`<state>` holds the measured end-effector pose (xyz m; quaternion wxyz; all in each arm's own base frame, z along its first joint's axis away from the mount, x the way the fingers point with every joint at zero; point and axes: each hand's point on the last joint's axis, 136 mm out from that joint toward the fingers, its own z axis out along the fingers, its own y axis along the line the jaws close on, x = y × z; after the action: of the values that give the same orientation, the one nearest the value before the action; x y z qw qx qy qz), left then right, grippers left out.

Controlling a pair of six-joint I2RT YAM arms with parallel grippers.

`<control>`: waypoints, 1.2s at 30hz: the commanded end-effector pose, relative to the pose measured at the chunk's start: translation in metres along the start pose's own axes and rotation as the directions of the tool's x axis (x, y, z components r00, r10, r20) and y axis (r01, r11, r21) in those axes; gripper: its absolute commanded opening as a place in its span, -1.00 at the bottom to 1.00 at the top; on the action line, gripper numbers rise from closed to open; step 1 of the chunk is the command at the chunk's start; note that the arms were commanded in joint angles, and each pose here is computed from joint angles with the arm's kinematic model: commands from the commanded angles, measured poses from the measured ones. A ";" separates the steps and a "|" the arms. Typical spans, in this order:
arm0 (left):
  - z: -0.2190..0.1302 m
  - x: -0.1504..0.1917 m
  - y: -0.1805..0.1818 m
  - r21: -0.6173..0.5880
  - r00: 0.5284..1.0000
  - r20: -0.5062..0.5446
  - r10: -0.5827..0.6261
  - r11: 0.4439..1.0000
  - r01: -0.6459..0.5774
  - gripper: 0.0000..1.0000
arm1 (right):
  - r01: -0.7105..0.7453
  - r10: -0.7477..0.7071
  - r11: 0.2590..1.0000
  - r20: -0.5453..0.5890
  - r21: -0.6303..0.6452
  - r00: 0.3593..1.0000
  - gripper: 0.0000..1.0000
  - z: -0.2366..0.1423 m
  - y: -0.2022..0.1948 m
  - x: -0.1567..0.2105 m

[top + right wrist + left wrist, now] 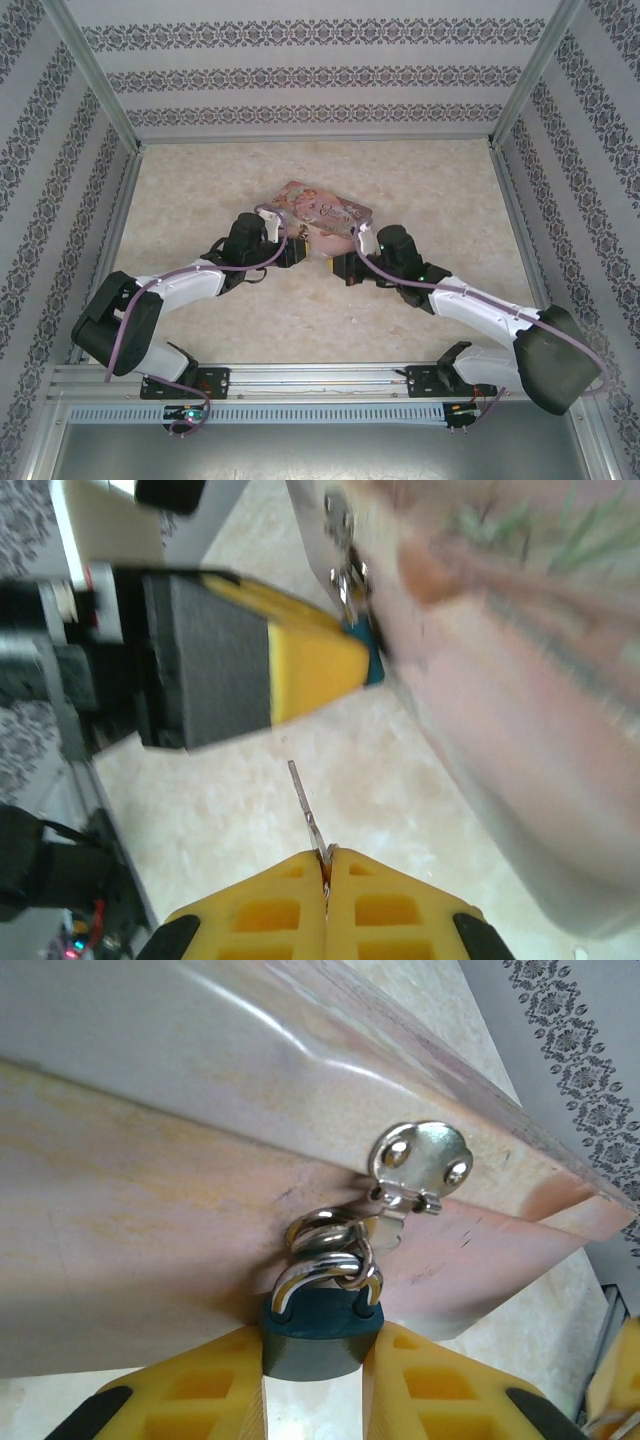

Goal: Unlock a padlock with a key

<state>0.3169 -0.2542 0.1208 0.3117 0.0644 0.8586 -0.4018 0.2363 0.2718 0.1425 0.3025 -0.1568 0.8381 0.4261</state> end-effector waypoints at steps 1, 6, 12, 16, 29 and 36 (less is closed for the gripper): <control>-0.004 -0.012 -0.030 0.097 1.000 0.016 -0.012 0.995 0.010 -0.49 | 0.104 -0.111 0.990 0.069 0.095 0.991 -1.00 0.002 -0.009 0.001; -0.002 -0.014 -0.035 0.118 0.999 0.010 -0.038 0.992 0.037 -0.49 | 0.181 -0.198 0.970 0.098 0.164 0.975 -1.00 0.012 -0.009 0.011; -0.001 -0.016 -0.037 0.118 0.998 0.005 -0.066 0.991 0.065 -0.49 | 0.200 -0.237 0.953 0.149 0.226 0.960 -1.00 0.018 -0.012 0.012; 0.001 -0.017 -0.038 0.120 0.997 -0.001 -0.081 0.989 0.081 -0.49 | 0.189 -0.238 0.950 0.186 0.247 0.953 -1.00 0.020 -0.015 0.010; 0.006 -0.018 -0.040 0.120 0.995 -0.006 -0.097 0.988 0.097 -0.50 | 0.162 -0.225 0.955 0.250 0.248 0.942 -1.00 0.034 -0.014 0.002; 0.007 -0.019 -0.041 0.123 0.995 -0.005 -0.098 0.987 0.098 -0.50 | 0.147 -0.214 0.957 0.264 0.251 0.941 -1.00 0.043 -0.016 -0.001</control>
<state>0.3146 -0.2700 0.1312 0.2677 0.0237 0.8532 -0.4471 0.2544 0.2870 0.0957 0.4512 -0.1507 0.8276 0.2979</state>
